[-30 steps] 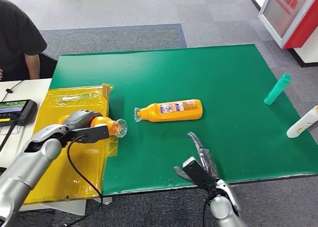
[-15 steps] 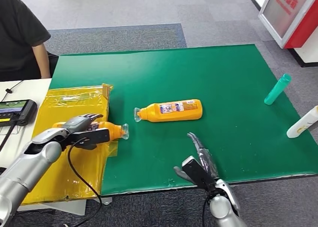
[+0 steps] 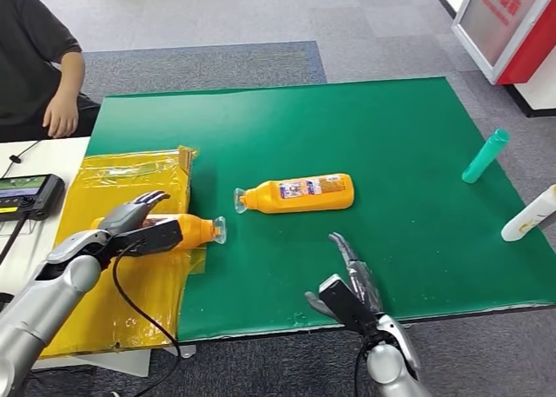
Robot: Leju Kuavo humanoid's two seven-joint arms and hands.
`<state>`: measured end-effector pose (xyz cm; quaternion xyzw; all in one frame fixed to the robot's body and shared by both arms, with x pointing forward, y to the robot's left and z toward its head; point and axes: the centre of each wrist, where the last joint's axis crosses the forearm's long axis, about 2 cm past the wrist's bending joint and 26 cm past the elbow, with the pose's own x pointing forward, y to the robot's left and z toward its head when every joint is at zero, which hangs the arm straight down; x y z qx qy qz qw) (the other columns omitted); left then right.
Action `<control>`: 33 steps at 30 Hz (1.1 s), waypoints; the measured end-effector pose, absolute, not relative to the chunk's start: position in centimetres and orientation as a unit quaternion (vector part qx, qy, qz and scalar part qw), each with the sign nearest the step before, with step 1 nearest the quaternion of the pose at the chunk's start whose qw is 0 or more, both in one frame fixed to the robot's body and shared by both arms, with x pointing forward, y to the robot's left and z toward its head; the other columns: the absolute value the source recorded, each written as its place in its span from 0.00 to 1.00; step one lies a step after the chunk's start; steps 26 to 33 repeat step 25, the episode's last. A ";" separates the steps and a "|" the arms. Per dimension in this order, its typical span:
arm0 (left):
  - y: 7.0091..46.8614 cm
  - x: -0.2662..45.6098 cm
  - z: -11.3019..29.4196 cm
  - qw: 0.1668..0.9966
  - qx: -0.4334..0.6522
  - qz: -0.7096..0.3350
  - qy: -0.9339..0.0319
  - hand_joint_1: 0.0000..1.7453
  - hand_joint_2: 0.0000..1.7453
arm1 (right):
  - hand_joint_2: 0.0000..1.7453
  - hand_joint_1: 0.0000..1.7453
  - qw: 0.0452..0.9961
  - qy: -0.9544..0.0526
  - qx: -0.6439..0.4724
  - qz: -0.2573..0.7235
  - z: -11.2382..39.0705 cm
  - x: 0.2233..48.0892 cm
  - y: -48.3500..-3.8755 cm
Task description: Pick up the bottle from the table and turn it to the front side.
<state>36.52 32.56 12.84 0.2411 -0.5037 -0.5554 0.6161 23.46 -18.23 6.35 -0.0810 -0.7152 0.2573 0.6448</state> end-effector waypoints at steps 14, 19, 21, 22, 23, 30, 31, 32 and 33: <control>30.5 24.1 11.0 0.493 0.173 -0.273 -0.808 0.00 1.00 | 1.00 0.00 0.625 -0.753 -0.093 0.184 6.0 19.4 -19.2; 27.9 20.5 9.9 0.469 0.034 -0.150 -0.870 0.00 1.00 | 1.00 0.00 0.592 -0.790 -0.077 0.138 6.3 17.9 -19.9; 26.7 20.0 9.7 0.472 0.009 -0.125 -0.872 0.00 1.00 | 1.00 0.00 0.584 -0.798 -0.075 0.128 6.5 17.5 -20.2; 26.1 19.8 9.6 0.475 0.002 -0.117 -0.872 0.00 1.00 | 1.00 0.00 0.580 -0.802 -0.074 0.124 6.5 17.3 -20.3; 25.6 19.7 9.5 0.477 -0.002 -0.109 -0.872 0.00 1.00 | 1.00 0.00 0.578 -0.804 -0.073 0.121 6.6 17.1 -20.5; 24.9 19.5 9.5 0.479 -0.007 -0.099 -0.872 0.00 1.00 | 1.00 0.00 0.574 -0.807 -0.071 0.117 6.7 17.0 -20.8; 24.9 19.5 9.5 0.479 -0.007 -0.099 -0.872 0.00 1.00 | 1.00 0.00 0.574 -0.807 -0.071 0.117 6.7 17.0 -20.8; 24.9 19.5 9.5 0.479 -0.007 -0.099 -0.872 0.00 1.00 | 1.00 0.00 0.574 -0.807 -0.071 0.117 6.7 17.0 -20.8; 24.9 19.5 9.5 0.479 -0.007 -0.099 -0.872 0.00 1.00 | 1.00 0.00 0.574 -0.807 -0.071 0.117 6.7 17.0 -20.8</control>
